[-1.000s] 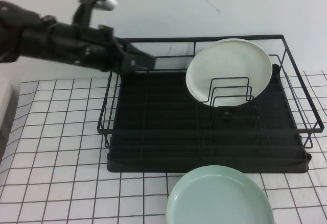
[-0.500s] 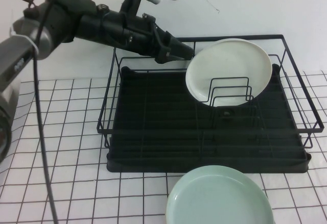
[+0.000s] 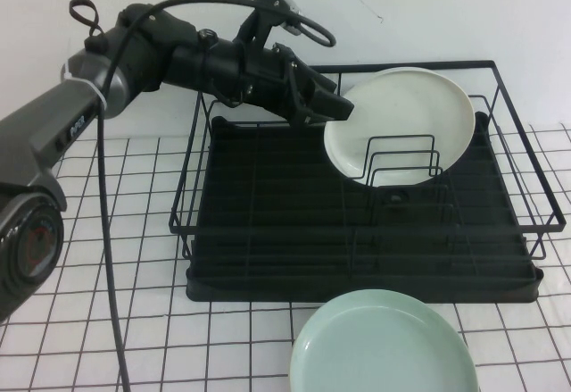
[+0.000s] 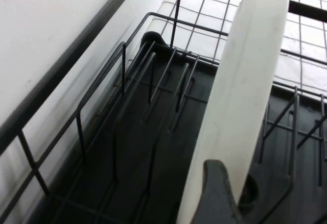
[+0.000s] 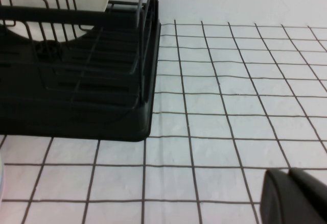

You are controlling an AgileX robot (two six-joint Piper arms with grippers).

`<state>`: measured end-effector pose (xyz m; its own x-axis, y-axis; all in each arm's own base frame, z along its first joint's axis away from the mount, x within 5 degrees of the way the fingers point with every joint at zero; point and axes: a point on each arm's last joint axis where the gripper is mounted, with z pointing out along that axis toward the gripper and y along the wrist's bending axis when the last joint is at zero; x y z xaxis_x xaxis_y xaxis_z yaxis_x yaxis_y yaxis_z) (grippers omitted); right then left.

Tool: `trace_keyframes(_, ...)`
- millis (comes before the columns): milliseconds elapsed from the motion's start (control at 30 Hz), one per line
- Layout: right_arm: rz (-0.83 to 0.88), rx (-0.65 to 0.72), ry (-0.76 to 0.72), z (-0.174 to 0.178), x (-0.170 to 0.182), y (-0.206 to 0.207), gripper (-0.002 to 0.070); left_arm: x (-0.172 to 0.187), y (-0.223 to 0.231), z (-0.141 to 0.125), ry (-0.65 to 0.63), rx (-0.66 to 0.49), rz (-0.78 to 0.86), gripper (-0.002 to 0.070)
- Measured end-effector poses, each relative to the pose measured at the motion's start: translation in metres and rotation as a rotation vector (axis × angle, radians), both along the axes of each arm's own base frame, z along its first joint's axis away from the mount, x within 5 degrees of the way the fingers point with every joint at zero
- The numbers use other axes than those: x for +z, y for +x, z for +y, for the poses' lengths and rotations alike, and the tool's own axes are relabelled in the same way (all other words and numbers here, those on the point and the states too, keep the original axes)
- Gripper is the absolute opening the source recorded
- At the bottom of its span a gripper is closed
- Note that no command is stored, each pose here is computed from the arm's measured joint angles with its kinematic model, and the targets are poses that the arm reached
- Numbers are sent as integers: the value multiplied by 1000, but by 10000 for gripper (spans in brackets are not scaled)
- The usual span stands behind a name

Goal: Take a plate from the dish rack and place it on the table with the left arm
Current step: Grasp the plate from the shelf

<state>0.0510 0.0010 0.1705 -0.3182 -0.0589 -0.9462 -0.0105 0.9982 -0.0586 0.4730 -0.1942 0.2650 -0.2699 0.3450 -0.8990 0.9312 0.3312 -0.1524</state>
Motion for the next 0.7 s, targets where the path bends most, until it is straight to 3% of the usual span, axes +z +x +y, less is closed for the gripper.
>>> trace_keyframes(700, 0, 0, 0, 0, 0, 0, -1, -33, 16, -3, 0, 35, -60, 417)
